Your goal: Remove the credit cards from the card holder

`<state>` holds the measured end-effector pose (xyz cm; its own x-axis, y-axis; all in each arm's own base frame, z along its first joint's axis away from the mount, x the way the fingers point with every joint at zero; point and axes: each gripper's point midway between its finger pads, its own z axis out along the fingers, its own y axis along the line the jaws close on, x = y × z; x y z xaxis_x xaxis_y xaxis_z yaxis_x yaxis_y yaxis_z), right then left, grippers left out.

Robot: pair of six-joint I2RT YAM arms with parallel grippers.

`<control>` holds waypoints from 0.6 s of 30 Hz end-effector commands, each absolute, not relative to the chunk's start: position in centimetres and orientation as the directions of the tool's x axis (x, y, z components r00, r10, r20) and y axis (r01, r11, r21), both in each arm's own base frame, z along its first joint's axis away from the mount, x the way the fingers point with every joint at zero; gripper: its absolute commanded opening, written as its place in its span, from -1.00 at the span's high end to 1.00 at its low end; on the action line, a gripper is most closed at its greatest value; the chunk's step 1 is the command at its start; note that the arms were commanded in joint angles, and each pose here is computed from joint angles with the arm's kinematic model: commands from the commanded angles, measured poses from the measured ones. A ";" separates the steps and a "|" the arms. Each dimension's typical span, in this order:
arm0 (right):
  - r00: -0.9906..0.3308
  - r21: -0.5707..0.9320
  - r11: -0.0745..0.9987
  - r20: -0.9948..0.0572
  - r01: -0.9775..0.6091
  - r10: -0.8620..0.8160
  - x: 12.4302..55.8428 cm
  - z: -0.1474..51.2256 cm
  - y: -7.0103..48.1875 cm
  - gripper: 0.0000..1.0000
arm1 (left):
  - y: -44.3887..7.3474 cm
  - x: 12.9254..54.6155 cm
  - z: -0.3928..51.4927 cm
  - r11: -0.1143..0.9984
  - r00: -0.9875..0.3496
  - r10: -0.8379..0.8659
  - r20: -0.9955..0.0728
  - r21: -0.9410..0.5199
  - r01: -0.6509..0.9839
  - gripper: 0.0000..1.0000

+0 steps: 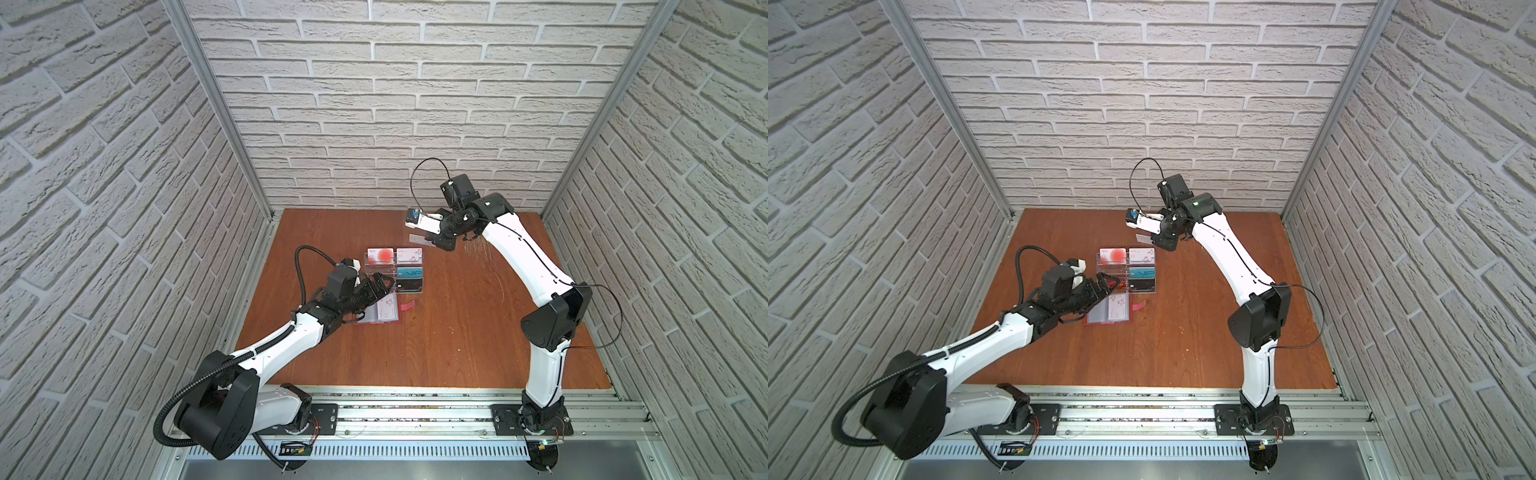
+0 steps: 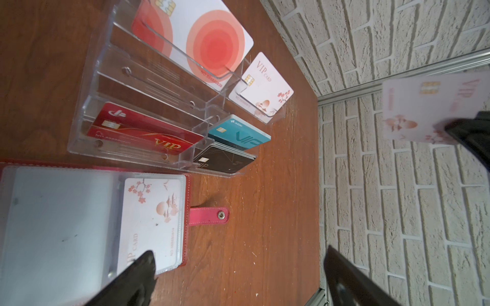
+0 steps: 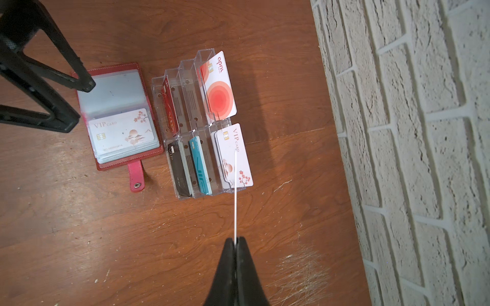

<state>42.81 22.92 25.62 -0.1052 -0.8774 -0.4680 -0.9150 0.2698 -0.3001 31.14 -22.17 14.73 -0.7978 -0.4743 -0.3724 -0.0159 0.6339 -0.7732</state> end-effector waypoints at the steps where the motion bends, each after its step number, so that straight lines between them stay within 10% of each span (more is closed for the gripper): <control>1: -0.015 -0.249 0.147 -0.467 -0.957 -0.884 41.8 24.1 23.5 0.89 | -22.6 33.1 16.9 0.629 -0.745 -0.496 -0.446 -0.776 0.046 -0.96; 18: 0.142 -0.214 -0.033 -0.517 -0.976 -0.844 43.7 19.8 26.0 0.89 | -24.3 35.6 15.6 0.636 -0.762 -0.485 -0.428 -0.771 0.028 -0.96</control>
<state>42.77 24.95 18.61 0.0750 -0.8795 -0.4699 -0.9862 0.0044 -0.1656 34.43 -23.50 13.48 -0.7903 -0.4790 -0.3819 -0.0327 0.6555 -0.7545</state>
